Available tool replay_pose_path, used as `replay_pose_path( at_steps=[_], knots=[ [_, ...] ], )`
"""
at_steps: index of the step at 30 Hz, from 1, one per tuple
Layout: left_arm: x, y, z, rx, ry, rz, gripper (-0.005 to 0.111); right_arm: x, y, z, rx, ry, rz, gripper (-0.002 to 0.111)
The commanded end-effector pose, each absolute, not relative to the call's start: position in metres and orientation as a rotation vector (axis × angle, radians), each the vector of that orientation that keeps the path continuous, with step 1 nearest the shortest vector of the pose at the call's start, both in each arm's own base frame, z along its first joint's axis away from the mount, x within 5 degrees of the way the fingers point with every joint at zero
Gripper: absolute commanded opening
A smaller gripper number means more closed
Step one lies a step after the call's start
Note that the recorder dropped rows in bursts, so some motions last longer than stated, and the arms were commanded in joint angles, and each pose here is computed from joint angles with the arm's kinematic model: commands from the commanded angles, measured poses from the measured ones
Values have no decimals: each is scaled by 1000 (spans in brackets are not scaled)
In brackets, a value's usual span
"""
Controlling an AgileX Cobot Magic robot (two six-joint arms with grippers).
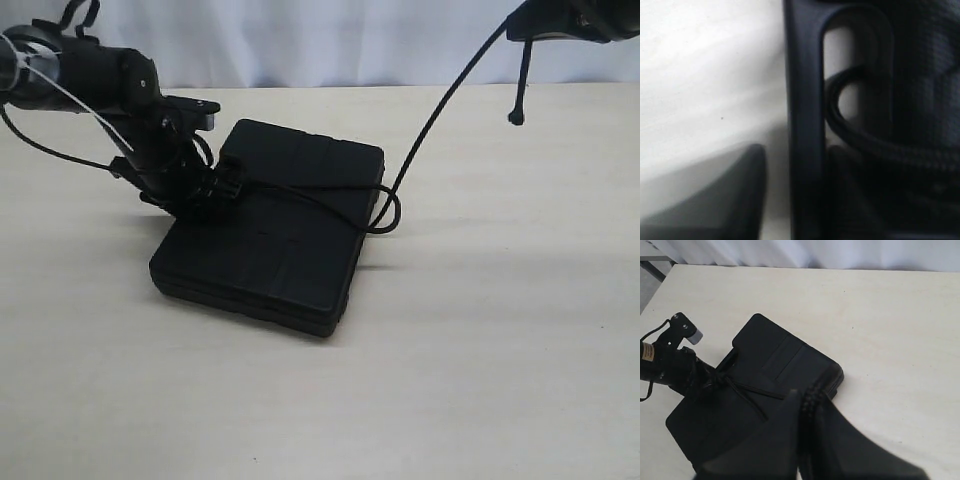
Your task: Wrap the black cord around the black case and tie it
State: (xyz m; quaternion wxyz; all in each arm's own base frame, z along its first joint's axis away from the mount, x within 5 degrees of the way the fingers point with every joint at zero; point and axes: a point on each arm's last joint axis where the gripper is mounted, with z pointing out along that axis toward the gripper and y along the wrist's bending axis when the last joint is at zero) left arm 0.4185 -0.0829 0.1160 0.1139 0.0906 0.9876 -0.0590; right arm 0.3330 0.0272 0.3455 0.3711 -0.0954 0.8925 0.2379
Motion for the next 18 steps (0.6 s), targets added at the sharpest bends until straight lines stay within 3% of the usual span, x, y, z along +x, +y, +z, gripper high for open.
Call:
replay_pose_path(
  at_steps=[1, 7, 12, 18],
  knots=[
    [427, -79, 129, 120, 2804, -185, 0, 334, 24, 344, -239, 2310, 565, 4],
    [418, -26, 163, -191, 2872, -190, 0, 333, -9, 342, -166, 2330, 467, 4],
    [403, -5, 144, -208, 2940, -113, 0, 328, -58, 326, 17, 2376, 287, 4],
    [397, 0, 134, -190, 2942, -109, 0, 317, -111, 261, 168, 2460, 0, 4]
  ],
)
